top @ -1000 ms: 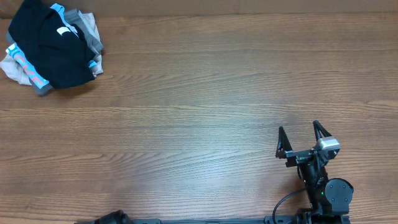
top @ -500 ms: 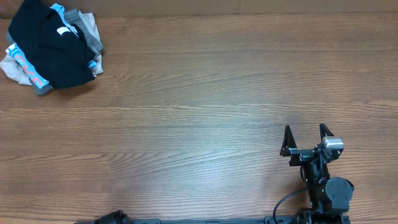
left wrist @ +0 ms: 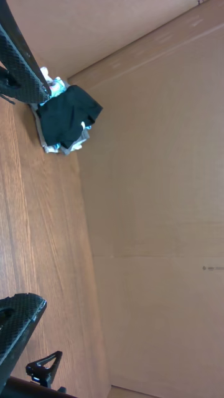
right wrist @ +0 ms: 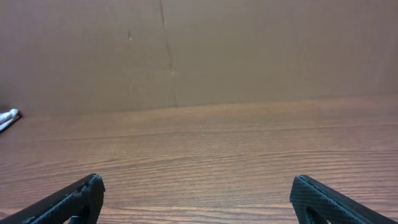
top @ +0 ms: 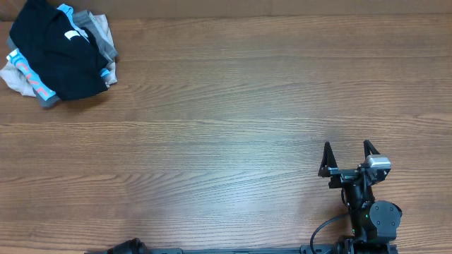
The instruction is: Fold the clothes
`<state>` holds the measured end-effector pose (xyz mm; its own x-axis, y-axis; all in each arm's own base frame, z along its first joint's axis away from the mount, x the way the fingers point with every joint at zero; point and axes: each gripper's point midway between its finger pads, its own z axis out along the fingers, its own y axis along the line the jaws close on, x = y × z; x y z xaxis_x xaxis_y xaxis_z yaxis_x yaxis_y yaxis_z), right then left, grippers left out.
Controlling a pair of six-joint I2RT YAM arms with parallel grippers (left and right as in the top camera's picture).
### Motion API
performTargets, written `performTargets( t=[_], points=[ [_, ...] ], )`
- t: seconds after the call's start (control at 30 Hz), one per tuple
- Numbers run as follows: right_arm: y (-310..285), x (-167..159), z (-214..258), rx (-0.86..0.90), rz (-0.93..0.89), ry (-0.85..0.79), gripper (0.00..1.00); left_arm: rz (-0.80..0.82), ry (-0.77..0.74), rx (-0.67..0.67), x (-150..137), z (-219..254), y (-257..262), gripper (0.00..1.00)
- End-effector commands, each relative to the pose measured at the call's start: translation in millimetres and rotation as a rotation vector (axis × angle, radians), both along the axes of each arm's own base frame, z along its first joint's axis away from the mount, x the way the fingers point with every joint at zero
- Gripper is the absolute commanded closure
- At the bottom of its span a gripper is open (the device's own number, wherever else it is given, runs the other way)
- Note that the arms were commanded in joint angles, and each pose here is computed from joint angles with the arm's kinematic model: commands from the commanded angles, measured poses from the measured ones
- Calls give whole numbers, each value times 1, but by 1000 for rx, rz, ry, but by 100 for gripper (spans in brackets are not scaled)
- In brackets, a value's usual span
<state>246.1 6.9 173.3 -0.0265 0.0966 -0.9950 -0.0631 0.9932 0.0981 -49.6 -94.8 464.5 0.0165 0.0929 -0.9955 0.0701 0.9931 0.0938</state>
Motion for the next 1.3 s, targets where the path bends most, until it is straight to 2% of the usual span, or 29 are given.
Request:
performTargets(
  t=[0.0, 0.53, 0.73, 0.8, 1.03, 1.27],
  points=[
    [-3, 0, -1, 0, -14, -5, 0, 13, 21, 11, 8, 2, 5, 0],
    [-3, 0, -2, 0, -14, -5, 0, 32, 18, 23, 8, 2, 8, 0],
    [-3, 0, -1, -1, -14, -5, 0, -102, 8, -13, 17, 10, -11, 0],
    [-3, 0, -1, -1, -14, -5, 0, -105, 1, -39, 30, 16, -7, 0],
    [-3, 0, -1, -1, -14, -5, 0, -173, 46, -184, 111, 14, 23, 0],
    [-3, 0, -2, 0, -14, -5, 0, -204, 58, -177, 172, -42, 40, 0]
  ],
)
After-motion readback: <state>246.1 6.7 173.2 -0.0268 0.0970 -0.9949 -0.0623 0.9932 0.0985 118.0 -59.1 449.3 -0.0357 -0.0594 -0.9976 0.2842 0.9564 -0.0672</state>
